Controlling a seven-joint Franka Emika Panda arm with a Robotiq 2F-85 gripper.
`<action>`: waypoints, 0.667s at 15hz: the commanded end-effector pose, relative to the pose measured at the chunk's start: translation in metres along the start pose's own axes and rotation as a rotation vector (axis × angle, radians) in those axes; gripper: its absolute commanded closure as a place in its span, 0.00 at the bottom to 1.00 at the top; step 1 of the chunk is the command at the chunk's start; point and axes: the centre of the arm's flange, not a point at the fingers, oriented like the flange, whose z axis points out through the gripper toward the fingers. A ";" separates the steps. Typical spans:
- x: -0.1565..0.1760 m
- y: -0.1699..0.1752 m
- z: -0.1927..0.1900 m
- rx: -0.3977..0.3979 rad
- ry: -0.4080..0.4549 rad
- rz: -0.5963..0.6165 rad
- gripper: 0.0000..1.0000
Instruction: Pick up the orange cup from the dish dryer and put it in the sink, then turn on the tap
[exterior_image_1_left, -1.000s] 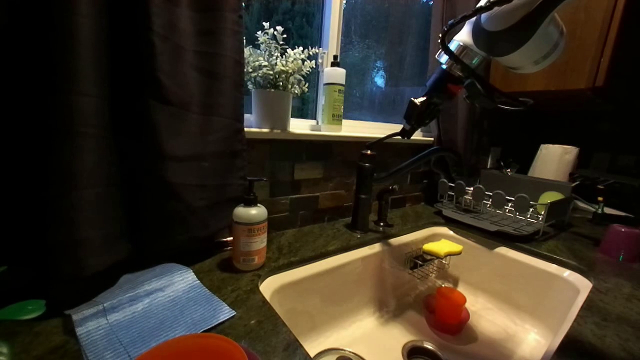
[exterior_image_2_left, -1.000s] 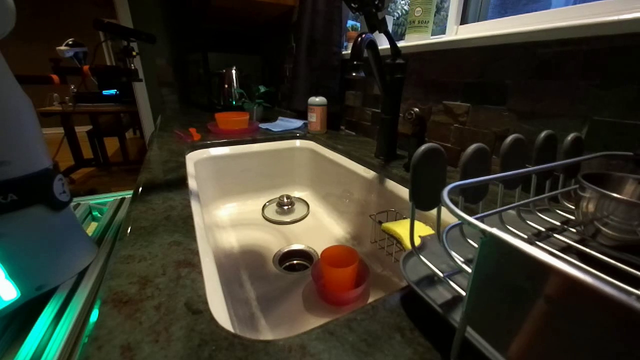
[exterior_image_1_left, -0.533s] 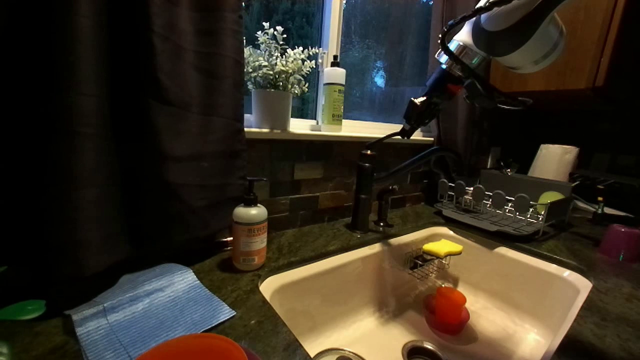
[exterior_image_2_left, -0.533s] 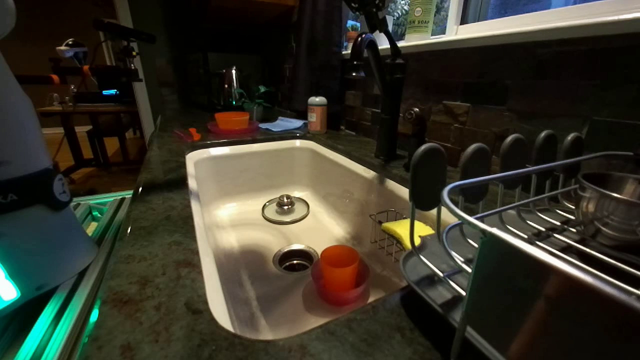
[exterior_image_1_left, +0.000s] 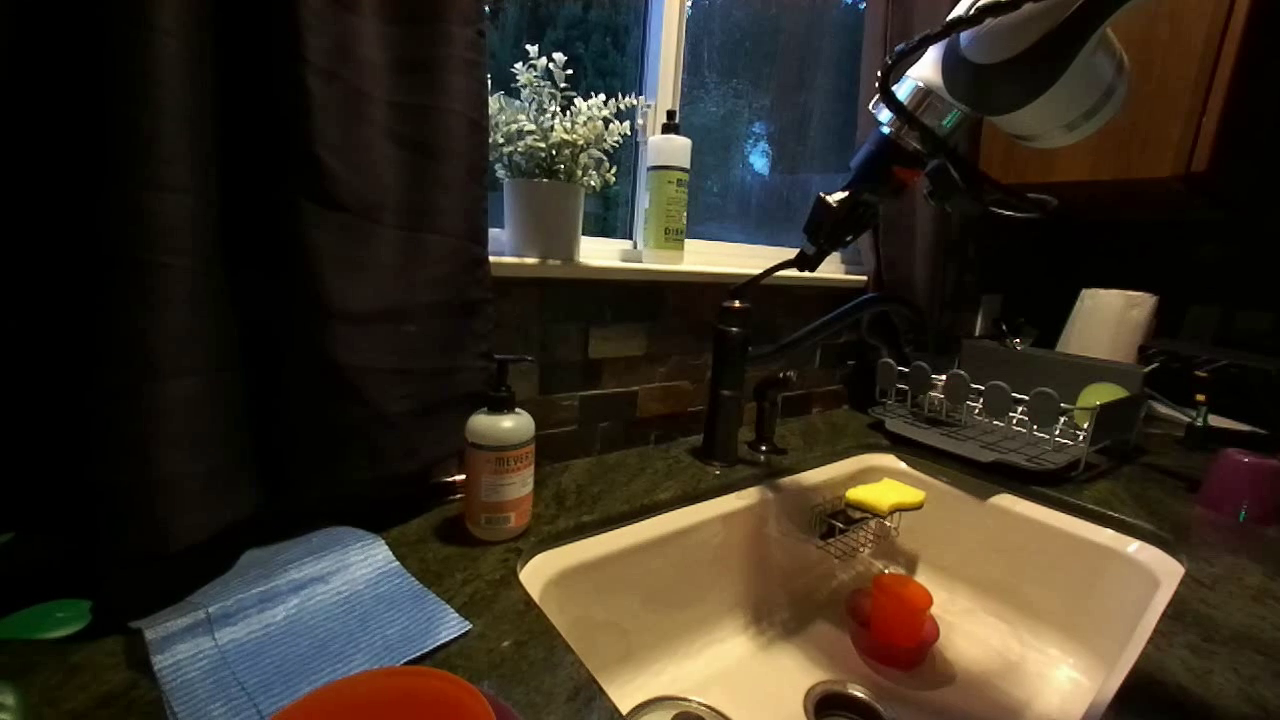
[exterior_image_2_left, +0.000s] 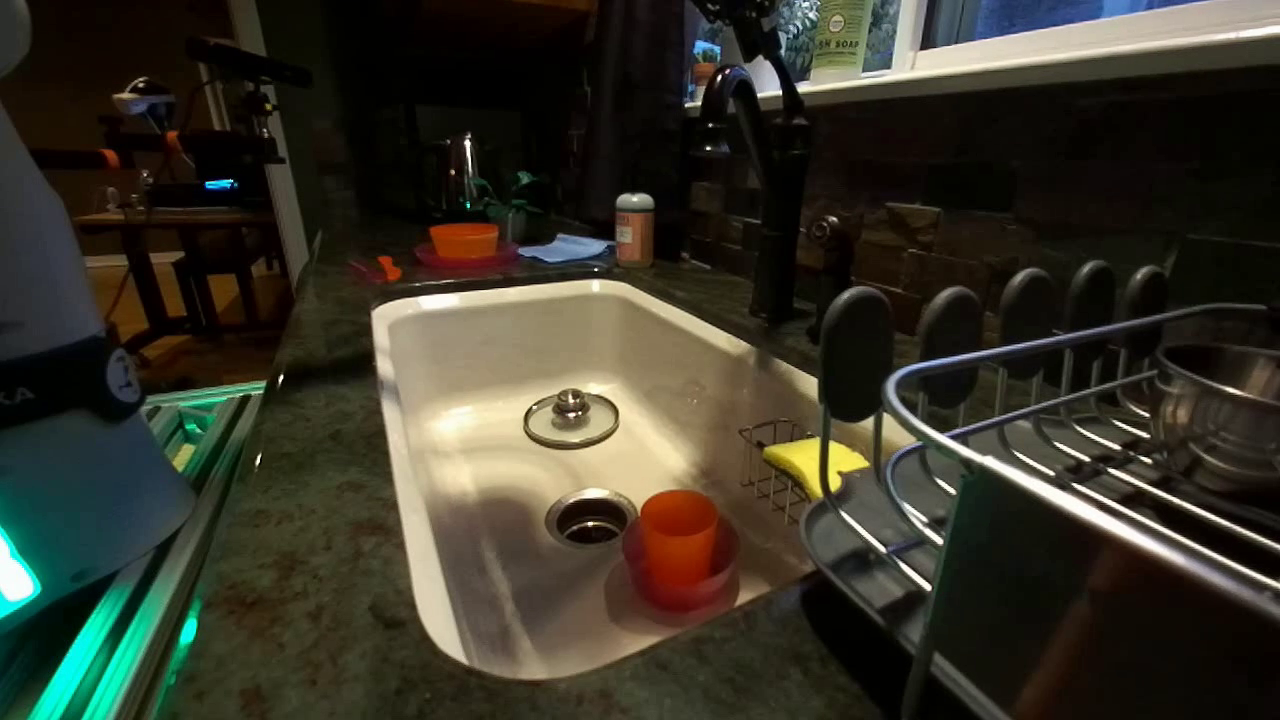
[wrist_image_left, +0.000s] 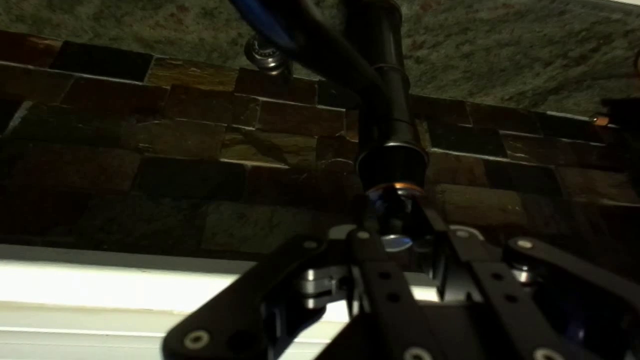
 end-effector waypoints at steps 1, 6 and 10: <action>0.007 0.000 0.003 0.012 0.048 -0.013 0.94; 0.009 -0.001 0.003 0.011 0.067 -0.027 0.94; 0.009 -0.001 0.003 0.009 0.081 -0.034 0.94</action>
